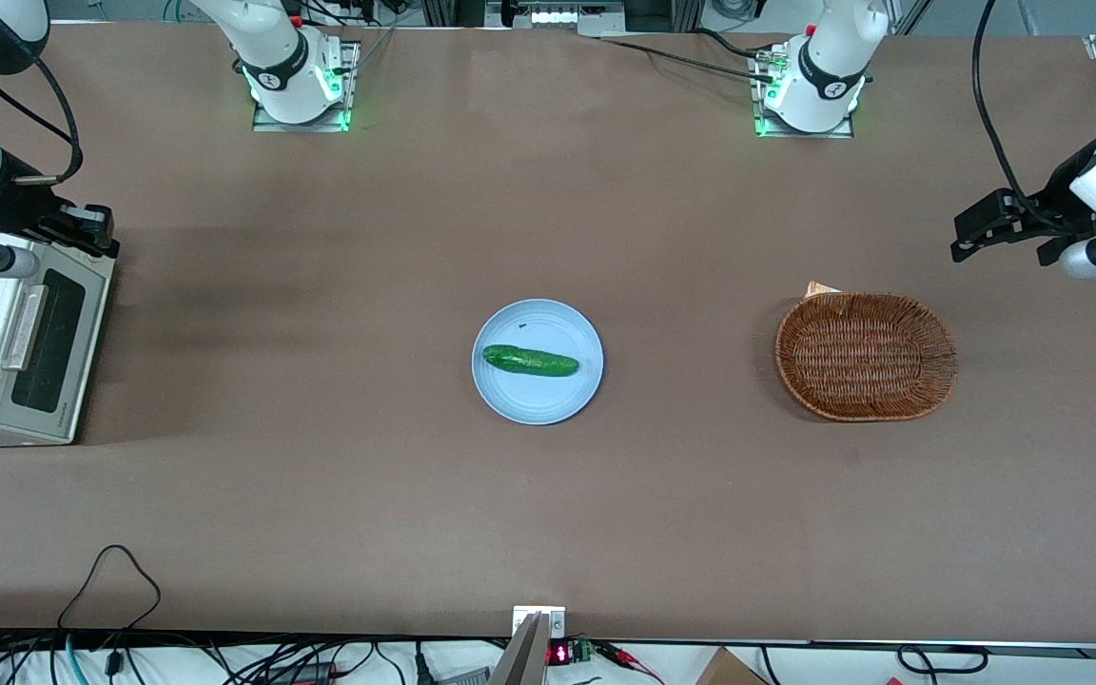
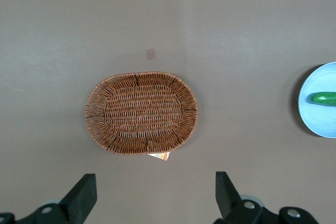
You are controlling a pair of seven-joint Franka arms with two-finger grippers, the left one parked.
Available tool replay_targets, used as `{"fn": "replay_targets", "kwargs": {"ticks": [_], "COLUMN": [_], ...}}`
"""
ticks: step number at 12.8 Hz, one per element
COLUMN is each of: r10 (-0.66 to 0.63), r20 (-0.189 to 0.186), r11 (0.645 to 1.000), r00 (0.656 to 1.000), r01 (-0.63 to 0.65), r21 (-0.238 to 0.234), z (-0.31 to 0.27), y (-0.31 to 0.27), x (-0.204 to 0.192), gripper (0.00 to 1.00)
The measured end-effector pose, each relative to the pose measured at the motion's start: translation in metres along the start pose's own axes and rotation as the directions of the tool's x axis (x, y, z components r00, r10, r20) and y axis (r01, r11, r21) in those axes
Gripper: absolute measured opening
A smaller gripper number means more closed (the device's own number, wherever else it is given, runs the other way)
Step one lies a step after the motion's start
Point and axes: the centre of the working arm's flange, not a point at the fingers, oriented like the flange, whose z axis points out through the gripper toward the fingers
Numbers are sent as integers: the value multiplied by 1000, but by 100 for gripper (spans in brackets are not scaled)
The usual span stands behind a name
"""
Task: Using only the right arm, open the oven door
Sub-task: 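Move the right gripper down to the toaster oven's door handle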
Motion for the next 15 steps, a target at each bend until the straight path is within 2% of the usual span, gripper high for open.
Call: {"fn": "replay_targets", "kwargs": {"ticks": [4,6,8,10,12,13,15], "r10": [0,-1,5,34,68,85,108], "r20": [19,55,98,141,161,175,207], "r11": [1000,999,993,970,930,895,792], "r00": [1000,998,995,990,985,981,972], "r01": [0,4,6,2,-5,2,42], "r21": [-5,-50,-118,-244,-367,-447,-609], "z": [2,3,7,20,40,51,81], "y": [1,6,14,25,21,15,12], "x": [-2,-6,-8,-4,7,11,23], "gripper": [2,2,2,3,2,2,2]}}
